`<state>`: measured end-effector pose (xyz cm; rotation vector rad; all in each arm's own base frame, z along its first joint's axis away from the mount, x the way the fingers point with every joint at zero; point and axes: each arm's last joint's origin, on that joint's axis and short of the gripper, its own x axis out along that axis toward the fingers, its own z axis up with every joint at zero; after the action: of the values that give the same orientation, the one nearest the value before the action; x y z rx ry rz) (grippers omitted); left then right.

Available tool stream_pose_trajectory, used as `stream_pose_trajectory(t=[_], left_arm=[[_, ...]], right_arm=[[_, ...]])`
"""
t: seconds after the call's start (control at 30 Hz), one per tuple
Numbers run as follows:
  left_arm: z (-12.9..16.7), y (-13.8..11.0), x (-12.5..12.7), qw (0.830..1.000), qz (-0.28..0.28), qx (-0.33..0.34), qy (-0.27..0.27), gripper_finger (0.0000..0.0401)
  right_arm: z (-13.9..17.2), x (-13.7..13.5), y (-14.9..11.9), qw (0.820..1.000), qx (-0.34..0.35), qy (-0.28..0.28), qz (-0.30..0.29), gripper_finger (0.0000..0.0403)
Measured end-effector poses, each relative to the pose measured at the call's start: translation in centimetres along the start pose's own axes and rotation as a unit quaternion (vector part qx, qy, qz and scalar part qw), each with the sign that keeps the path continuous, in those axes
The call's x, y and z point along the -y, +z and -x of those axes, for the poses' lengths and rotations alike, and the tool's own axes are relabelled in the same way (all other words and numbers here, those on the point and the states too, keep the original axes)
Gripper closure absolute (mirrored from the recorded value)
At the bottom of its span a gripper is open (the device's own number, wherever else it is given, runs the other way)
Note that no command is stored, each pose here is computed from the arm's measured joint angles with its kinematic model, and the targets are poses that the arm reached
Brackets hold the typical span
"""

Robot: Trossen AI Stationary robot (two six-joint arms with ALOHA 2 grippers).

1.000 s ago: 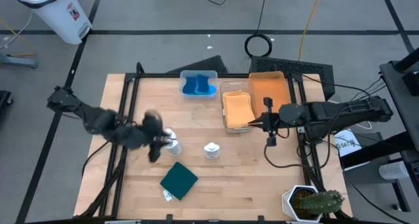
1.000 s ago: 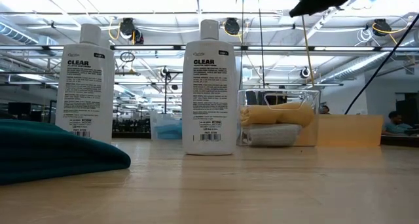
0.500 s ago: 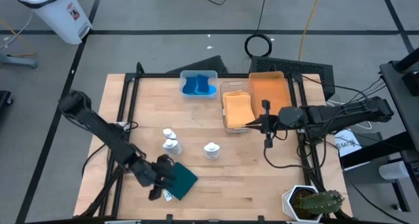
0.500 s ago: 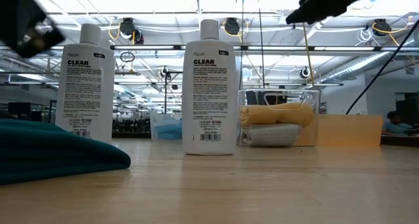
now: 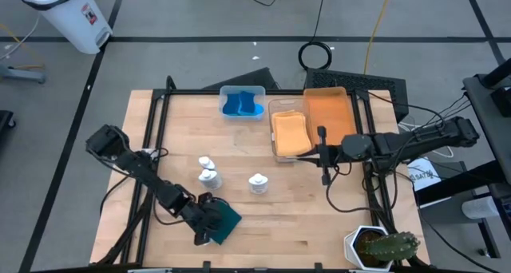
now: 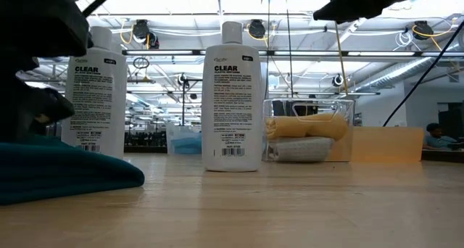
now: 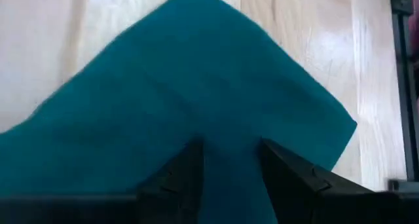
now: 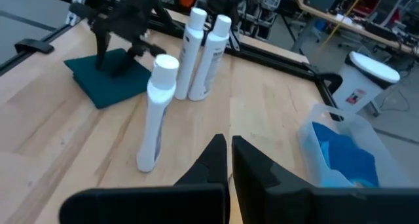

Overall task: Pick & Place Kitchen Items
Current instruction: Put the dark green towel into the transparent bin

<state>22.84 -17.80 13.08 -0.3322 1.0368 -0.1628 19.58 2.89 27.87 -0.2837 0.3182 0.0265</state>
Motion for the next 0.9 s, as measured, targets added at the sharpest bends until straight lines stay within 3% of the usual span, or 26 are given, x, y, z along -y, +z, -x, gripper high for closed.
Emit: stream_pose_trajectory(t=[0.13, 0.4, 0.53, 0.67, 0.8, 0.9], left_arm=[[-1.3, 0.5, 0.2, 0.999, 0.000, 0.008, -0.044, 0.0249], [-1.5, 3.2, 0.0, 0.985, -0.094, 0.076, -0.123, 0.0249], [0.2, 4.5, -0.3, 0.983, -0.064, 0.086, -0.147, 0.0249], [2.2, 4.6, -0.2, 0.987, -0.089, 0.084, -0.106, 0.0249], [3.8, 6.1, -0.2, 0.986, -0.079, 0.146, -0.028, 0.0249], [4.3, 7.2, -0.3, 0.982, -0.122, 0.143, -0.002, 0.0249]], right_arm=[[0.0, -0.2, 0.1, 1.000, 0.003, 0.005, 0.002, 0.0403], [0.1, -0.3, 0.2, 1.000, 0.007, 0.008, 0.002, 0.0403], [0.1, -0.3, 0.2, 1.000, 0.007, 0.008, 0.000, 0.0403], [0.1, -0.3, 0.2, 1.000, 0.006, 0.008, -0.001, 0.0403], [0.1, -0.3, 0.2, 1.000, 0.006, 0.008, -0.001, 0.0403], [0.1, -0.3, 0.2, 1.000, 0.007, 0.008, -0.001, 0.0403]])
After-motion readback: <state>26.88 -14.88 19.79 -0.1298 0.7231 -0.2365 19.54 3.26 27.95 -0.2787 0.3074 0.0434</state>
